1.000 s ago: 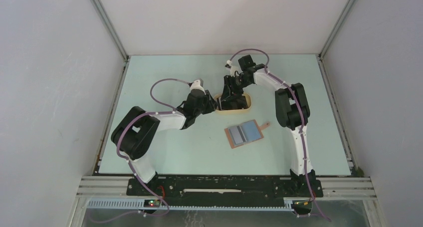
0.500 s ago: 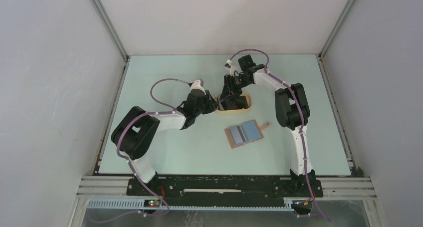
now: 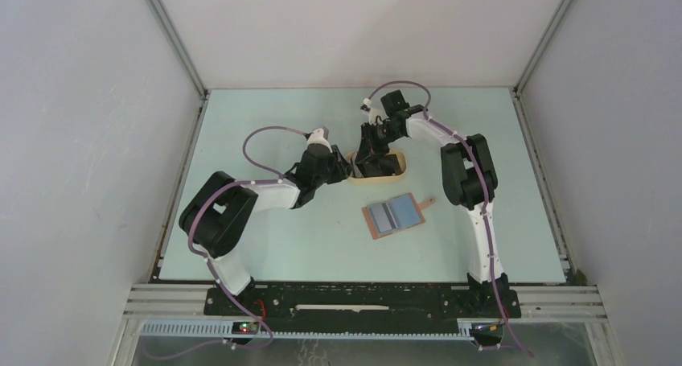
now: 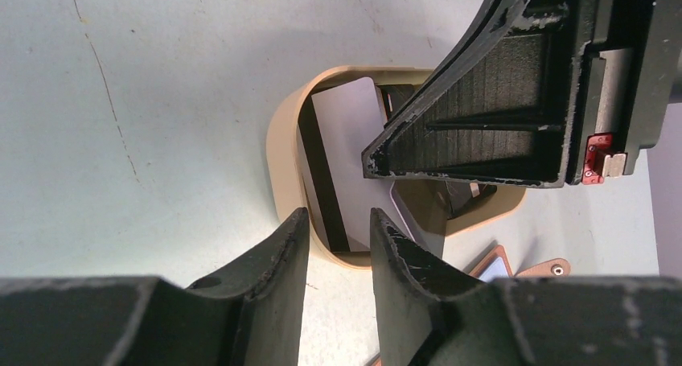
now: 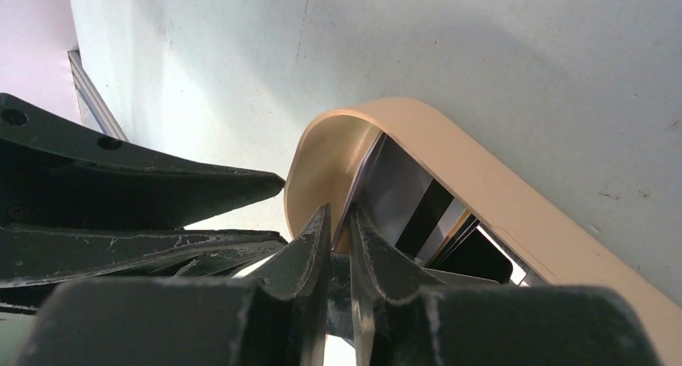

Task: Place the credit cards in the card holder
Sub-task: Pick up the credit card from the storage box.

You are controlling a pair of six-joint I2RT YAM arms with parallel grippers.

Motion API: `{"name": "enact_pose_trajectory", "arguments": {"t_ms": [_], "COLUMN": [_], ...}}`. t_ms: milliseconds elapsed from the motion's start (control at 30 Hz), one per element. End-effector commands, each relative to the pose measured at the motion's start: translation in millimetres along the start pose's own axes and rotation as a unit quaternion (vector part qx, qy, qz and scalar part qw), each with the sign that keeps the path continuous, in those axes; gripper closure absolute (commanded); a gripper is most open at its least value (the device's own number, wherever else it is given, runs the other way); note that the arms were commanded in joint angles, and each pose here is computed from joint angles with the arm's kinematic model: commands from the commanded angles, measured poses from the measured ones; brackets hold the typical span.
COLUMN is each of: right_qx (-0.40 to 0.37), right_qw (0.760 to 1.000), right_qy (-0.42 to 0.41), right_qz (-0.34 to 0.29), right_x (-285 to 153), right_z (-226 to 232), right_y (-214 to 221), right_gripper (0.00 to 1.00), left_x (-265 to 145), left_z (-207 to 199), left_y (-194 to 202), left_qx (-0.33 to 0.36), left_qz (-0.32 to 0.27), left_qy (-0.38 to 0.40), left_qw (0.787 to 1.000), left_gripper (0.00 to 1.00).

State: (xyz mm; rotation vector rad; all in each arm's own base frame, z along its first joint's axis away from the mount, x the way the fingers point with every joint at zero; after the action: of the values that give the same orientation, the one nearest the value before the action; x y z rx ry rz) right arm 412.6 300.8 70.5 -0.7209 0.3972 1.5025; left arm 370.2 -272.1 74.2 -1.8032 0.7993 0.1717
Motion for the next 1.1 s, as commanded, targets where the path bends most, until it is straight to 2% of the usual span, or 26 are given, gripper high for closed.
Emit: {"name": "enact_pose_trajectory", "arguments": {"t_ms": [0,200,533,933,1067], "right_qx": [-0.019,-0.026,-0.013,-0.003,-0.005], "right_qw": [1.0,0.999,0.998,0.991,0.988], "right_qy": [0.008,0.0,-0.054,-0.13,-0.154], "right_qz": [-0.013,-0.026,-0.038,-0.026,-0.018], "right_x": [1,-10,-38,-51,-56], "right_z": [5,13,17,26,30], "right_y": [-8,-14,-25,-25,-23], "right_gripper": [0.84,0.94,0.97,1.0,1.0], "left_x": [2,-2,-14,-34,-46], "left_z": [-18,-19,-21,-25,-27], "left_y": [-23,-25,-33,-45,-52], "left_qx": [0.009,0.007,0.0,-0.002,-0.004], "left_qz": [-0.032,-0.044,-0.078,-0.131,-0.16], "left_qy": [0.033,0.038,0.062,0.09,0.11], "left_qw": [0.999,0.998,0.995,0.987,0.981], "left_gripper": [0.61,0.6,0.51,0.5,0.45]}}
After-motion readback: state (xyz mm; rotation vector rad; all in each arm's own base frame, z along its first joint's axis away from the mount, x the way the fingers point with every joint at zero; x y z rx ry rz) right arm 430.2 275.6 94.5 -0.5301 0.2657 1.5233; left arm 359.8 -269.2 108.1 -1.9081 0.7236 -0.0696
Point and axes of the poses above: each gripper's point midway between its finger pads, its own x axis out along the fingers, its own z axis along the line the jaws close on, y = z × x, the point moved 1 cm from there along -x, back along the fingers, and after that the axes turned 13 degrees about x, right-handed, at the moved point
